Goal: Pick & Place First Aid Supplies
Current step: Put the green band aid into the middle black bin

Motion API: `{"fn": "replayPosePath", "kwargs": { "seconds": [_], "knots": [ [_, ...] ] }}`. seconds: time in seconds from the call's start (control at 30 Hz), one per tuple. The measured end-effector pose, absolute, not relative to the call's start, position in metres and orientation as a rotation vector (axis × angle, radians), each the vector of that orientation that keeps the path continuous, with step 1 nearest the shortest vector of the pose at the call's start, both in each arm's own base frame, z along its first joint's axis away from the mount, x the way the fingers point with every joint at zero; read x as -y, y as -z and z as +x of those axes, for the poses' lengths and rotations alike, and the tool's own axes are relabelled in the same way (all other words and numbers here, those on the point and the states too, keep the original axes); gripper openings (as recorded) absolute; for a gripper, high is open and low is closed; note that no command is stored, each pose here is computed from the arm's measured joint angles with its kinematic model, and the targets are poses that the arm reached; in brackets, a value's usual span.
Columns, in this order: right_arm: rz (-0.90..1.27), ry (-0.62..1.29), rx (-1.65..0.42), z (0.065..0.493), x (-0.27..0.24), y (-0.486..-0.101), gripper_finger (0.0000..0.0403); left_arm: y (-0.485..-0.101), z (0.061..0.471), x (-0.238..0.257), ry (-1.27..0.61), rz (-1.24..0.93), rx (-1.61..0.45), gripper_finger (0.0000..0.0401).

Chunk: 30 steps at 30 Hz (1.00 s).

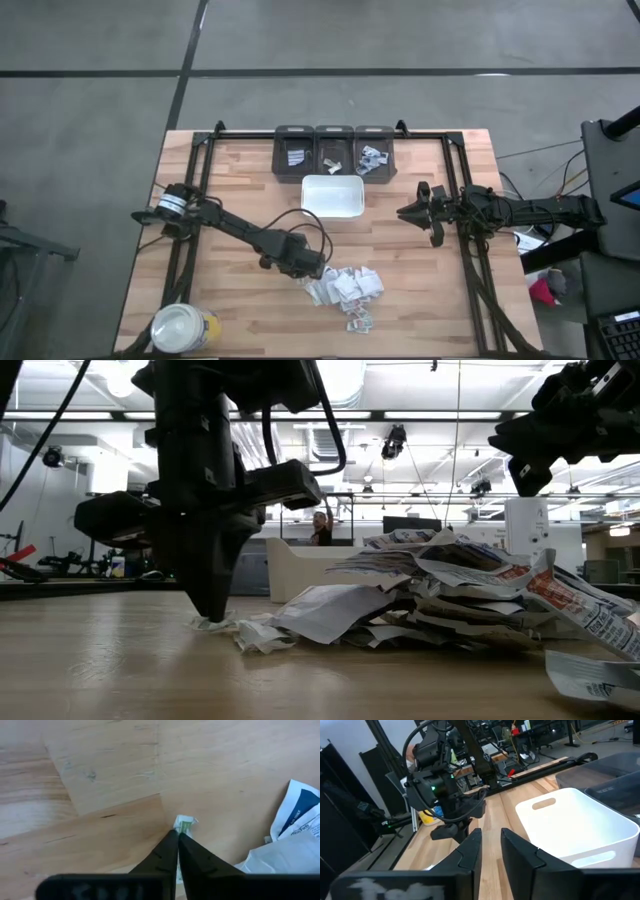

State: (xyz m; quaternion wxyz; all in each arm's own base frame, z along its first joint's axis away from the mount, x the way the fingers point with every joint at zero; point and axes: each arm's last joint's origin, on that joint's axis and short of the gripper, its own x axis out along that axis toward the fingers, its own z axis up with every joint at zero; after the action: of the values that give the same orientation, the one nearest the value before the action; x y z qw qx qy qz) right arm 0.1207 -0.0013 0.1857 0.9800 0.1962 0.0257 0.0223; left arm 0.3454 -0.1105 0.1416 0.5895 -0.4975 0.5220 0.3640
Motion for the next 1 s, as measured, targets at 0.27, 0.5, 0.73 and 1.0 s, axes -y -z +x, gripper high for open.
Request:
{"fn": "replayPosePath", "kwargs": {
  "seconds": [0.27,0.5,0.73,1.0],
  "knots": [
    [0.395,-0.045,-0.052,0.121,0.001,-0.186,0.0067,-0.153,0.343,0.109,-0.817,-1.114,-1.181,0.0002],
    [0.395,-0.045,-0.053,0.121,0.001,-0.186,0.0080,-0.170,0.337,0.105,-0.788,-1.017,-1.153,0.0000],
    [0.395,-0.045,-0.053,0.121,0.001,-0.186,0.0087,-0.216,0.354,0.107,-0.614,-0.802,-1.020,0.0000],
    [0.395,-0.045,-0.053,0.121,0.001,-0.186,0.0073,-0.289,0.375,0.088,-0.583,-0.374,-0.824,0.0000]
  ]
}}
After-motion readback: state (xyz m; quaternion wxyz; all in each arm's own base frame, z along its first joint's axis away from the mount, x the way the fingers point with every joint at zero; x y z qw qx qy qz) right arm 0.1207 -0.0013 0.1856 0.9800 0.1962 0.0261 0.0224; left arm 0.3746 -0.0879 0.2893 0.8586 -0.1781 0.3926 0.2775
